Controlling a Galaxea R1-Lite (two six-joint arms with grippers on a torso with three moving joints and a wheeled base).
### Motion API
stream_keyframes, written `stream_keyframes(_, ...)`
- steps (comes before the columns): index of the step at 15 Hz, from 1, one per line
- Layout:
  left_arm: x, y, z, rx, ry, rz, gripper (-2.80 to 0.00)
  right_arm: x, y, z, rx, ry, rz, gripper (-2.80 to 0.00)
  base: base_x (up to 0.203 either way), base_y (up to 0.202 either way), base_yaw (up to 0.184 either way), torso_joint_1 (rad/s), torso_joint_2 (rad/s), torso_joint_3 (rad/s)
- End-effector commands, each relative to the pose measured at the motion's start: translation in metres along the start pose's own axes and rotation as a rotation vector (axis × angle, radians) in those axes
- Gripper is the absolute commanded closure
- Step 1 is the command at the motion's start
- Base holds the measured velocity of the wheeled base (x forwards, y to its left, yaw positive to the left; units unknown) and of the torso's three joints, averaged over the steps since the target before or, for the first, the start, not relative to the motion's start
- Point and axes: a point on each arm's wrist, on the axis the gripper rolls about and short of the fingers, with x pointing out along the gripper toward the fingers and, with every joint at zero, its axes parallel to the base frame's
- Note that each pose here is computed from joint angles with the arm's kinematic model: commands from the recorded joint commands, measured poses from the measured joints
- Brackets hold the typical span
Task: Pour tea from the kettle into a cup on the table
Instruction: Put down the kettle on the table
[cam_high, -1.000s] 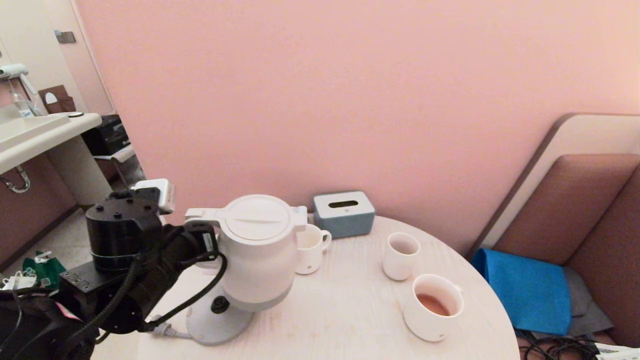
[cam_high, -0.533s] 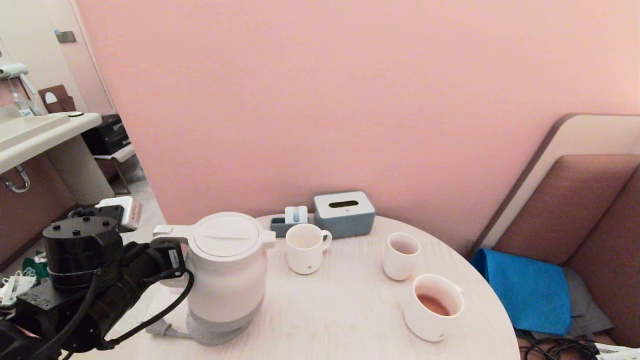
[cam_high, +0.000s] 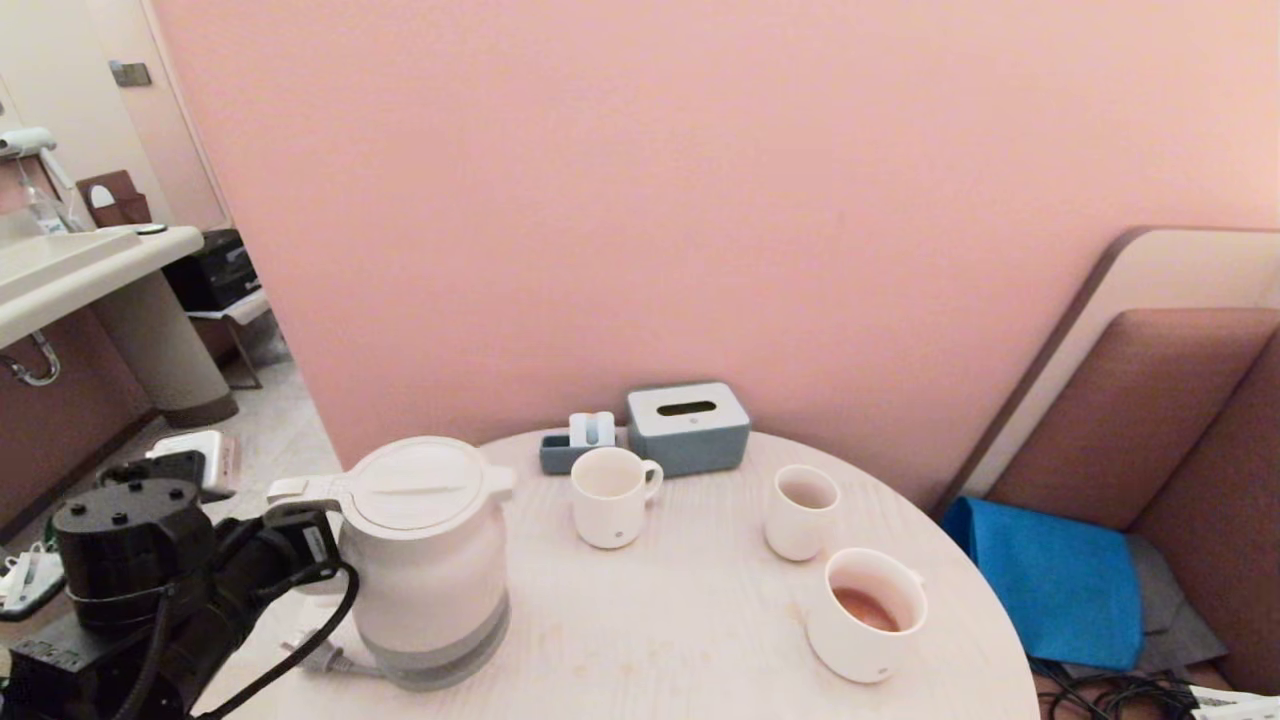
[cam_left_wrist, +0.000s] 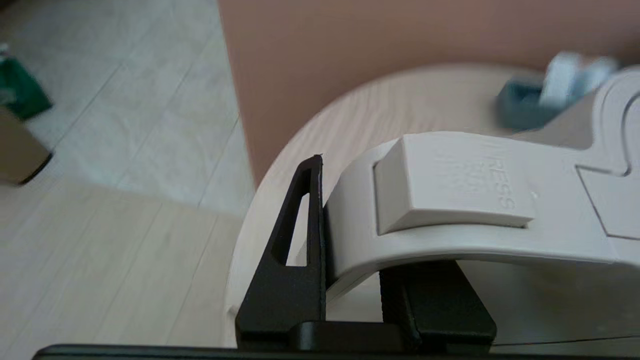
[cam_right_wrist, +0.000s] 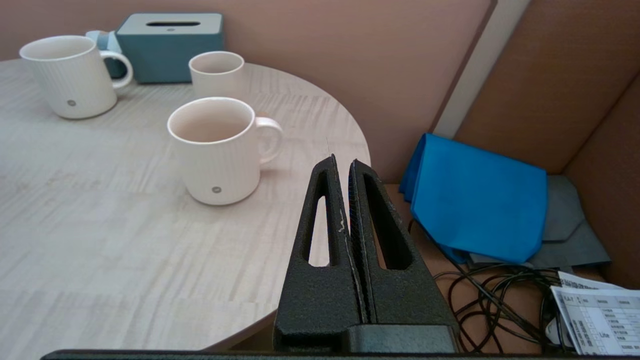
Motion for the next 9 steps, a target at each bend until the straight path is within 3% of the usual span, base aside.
stream_keyframes(1, 0.005, 0.001, -0.008, 0.003, 0.017, 0.013, 0.00, 0.000, 0.000, 0.000, -0.001, 0.001, 0.000, 0.00, 0.000, 0.000, 0.000, 0.000, 0.00, 0.000)
stream_keyframes(9, 0.009, 0.006, -0.020, -0.007, 0.061, 0.039, 0.00, 0.000, 0.000, 0.000, -0.001, 0.001, 0.001, 0.00, 0.000, 0.000, 0.000, 0.000, 0.00, 0.000)
